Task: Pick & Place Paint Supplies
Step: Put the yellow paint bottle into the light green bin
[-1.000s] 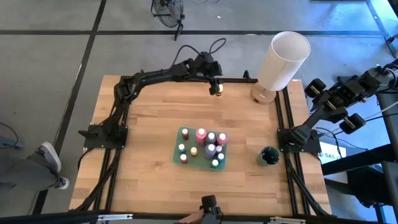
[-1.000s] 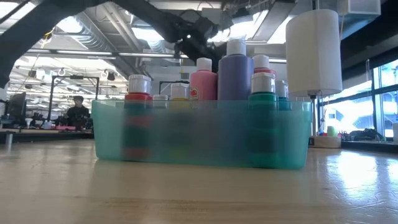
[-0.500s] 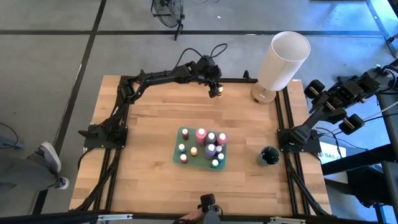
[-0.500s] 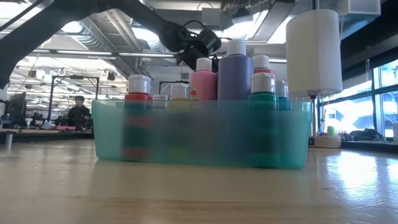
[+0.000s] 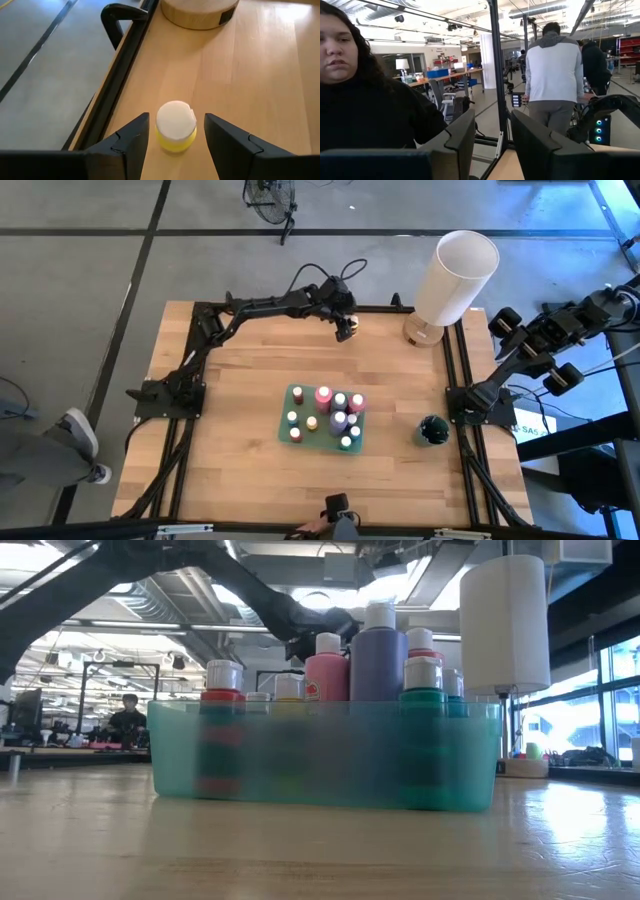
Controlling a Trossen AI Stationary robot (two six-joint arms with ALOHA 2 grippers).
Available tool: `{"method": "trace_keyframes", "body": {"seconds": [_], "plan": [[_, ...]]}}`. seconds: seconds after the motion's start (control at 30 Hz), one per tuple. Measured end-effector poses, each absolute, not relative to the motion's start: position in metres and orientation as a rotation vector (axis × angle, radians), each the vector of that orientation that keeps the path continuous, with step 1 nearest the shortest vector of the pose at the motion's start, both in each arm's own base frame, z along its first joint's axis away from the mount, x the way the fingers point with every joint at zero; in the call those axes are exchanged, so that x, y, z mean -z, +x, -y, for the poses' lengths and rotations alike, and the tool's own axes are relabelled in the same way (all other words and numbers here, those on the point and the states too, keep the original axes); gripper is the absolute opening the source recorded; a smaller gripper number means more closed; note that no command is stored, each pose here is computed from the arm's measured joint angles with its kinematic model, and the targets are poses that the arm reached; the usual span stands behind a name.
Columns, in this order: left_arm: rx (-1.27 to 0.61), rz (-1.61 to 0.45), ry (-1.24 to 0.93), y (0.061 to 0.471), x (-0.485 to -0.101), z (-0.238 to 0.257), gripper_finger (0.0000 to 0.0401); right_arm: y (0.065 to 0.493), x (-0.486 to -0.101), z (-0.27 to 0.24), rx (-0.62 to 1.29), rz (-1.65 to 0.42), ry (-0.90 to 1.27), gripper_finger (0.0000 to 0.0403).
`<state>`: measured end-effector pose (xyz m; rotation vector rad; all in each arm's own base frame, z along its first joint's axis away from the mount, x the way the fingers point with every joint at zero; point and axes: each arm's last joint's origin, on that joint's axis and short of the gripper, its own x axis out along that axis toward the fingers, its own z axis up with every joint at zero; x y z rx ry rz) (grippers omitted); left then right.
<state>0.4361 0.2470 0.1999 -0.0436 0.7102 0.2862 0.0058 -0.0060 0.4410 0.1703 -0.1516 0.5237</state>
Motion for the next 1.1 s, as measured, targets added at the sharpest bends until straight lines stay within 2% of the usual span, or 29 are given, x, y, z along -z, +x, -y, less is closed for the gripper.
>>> {"method": "trace_keyframes", "body": {"seconds": [0.63, 1.1], "plan": [[-0.22, -0.701, -0.01, 0.443, -0.187, -0.245, 0.0183, 0.006, -0.441, 0.007, -0.495, 0.15, 0.18, 0.013], [-0.27, -0.707, 0.004, 0.442, -0.184, -0.249, 0.0153, 0.006, -0.441, 0.007, -0.495, 0.151, 0.18, 0.013]]}}
